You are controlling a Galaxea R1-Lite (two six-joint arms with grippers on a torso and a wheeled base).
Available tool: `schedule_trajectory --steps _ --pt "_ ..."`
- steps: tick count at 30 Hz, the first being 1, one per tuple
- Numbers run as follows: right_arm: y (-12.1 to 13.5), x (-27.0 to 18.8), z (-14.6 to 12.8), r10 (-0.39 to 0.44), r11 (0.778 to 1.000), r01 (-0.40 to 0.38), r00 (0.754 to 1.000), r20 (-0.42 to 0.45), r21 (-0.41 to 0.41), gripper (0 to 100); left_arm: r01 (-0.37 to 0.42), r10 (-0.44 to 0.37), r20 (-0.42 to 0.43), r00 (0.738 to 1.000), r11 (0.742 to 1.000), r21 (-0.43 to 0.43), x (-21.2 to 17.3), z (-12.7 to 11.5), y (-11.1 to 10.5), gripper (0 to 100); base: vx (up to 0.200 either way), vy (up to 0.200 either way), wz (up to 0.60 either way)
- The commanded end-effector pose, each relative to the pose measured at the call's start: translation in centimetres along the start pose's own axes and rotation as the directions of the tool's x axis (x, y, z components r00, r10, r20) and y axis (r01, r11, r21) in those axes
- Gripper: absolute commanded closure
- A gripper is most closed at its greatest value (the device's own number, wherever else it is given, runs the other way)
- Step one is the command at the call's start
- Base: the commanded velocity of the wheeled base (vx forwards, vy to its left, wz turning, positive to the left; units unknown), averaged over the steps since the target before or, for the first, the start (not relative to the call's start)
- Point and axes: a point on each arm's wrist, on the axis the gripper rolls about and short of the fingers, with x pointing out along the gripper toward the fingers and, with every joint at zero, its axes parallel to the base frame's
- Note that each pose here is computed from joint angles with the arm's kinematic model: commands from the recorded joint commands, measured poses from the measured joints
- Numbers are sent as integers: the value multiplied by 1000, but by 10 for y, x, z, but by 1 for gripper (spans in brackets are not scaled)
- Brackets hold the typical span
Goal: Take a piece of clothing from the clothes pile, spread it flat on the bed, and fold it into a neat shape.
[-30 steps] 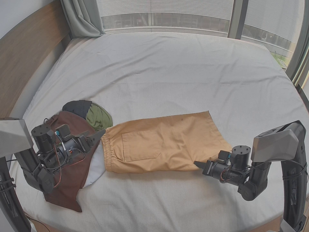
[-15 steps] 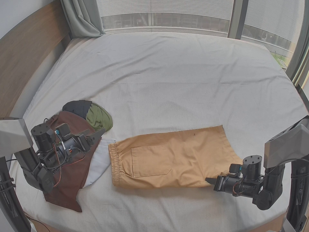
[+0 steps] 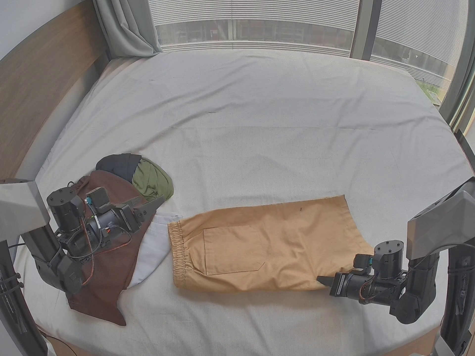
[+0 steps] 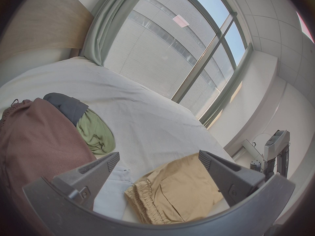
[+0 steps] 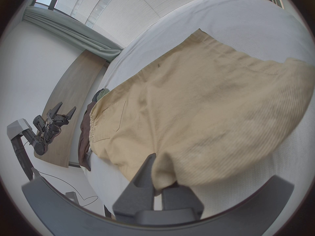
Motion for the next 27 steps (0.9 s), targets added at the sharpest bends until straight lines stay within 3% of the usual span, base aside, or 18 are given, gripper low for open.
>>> schedule_trajectory --steps 1,11,12,23,27 --pt "0 0 0 1 1000 -1 1000 -2 1 100 14 -14 -12 1000 1000 -3 0 -2 -1 0 0 0 0" --pt "-3 5 -3 -7 1000 7 1000 -16 5 100 21 -21 -15 1000 1000 -7 0 -2 -2 0 0 0 0" --pt "-3 5 -3 -6 1000 7 1000 -15 4 0 22 -22 -16 1000 1000 -7 0 -2 -2 0 0 0 0" --pt "-2 1 -7 -10 1000 10 999 -33 4 0 20 -20 -18 1000 1000 -6 1 -3 -2 0 0 0 0" --pt "-2 -8 -13 -2 999 -2 997 -77 -45 0 19 -19 -20 1000 1000 -6 0 -4 -2 0 0 0 0"
